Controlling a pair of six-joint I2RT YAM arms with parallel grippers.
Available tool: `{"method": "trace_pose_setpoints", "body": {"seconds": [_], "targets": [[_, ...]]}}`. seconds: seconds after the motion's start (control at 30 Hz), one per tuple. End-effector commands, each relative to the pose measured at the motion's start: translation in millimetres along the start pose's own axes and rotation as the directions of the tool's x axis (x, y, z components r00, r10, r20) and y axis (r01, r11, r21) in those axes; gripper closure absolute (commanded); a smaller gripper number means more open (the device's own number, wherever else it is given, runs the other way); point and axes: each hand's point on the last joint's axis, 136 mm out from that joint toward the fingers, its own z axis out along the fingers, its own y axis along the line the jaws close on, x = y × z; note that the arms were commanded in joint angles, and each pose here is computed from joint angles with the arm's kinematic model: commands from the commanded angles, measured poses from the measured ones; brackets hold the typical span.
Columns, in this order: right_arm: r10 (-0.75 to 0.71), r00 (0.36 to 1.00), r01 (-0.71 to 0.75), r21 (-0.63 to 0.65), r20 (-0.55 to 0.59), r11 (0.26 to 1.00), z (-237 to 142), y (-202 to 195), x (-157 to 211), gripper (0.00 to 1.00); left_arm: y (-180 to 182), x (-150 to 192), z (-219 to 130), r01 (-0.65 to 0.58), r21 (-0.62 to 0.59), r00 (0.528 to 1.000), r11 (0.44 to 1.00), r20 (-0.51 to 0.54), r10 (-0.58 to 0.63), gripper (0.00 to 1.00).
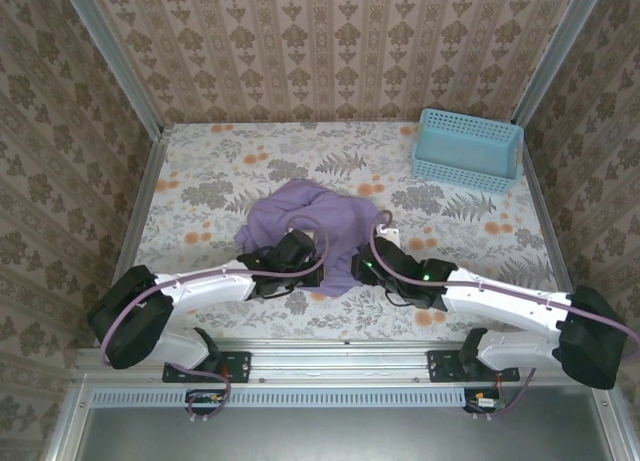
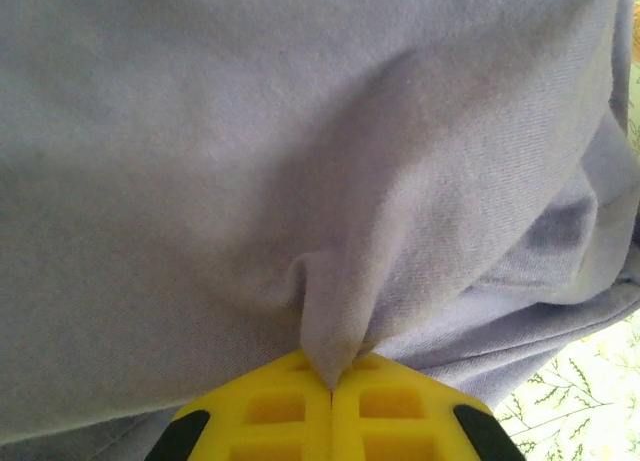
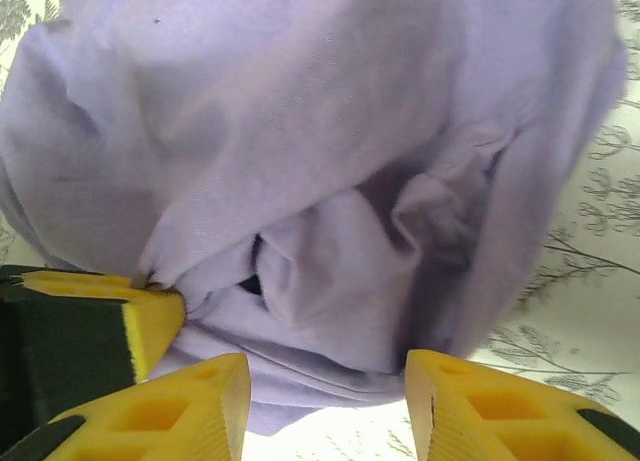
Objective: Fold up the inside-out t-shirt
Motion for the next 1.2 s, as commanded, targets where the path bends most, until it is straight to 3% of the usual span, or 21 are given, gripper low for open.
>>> {"method": "trace_pose_setpoints", "body": {"seconds": [0.0,0.4,0.57,0.67,0.97,1.17], "targets": [[-0.040,0.997,0.042,0.027,-0.059,0.999,15.6,5.5,11.4,0.54,-4.3,-4.7,-4.5,-0.023,0.013,0.999,1.000,0.036,0.023,1.00],[-0.066,0.990,0.081,0.120,-0.125,0.989,60.7,10.7,23.2,0.60,-11.0,-3.4,-7.9,-0.035,0.034,0.999,0.999,0.041,0.034,1.00],[-0.105,0.988,0.121,0.141,-0.112,0.983,52.1,9.8,13.2,0.90,-4.5,-3.2,-7.7,-0.031,0.011,0.999,0.999,0.045,0.030,0.99],[-0.125,0.987,0.134,0.083,-0.101,0.988,35.3,11.0,11.6,1.00,4.2,-4.4,-5.0,-0.027,-0.009,0.999,1.000,0.044,0.028,0.98],[-0.008,0.999,0.003,-0.154,-0.034,0.988,-13.3,-8.7,21.7,1.00,32.3,-11.3,-0.6,0.009,-0.029,0.999,1.000,0.042,-0.008,0.97],[0.119,0.993,-0.121,-0.121,-0.027,0.985,-3.5,-45.0,33.9,1.00,11.7,-11.3,0.5,-0.058,0.034,0.998,0.998,0.030,0.057,0.97]]}}
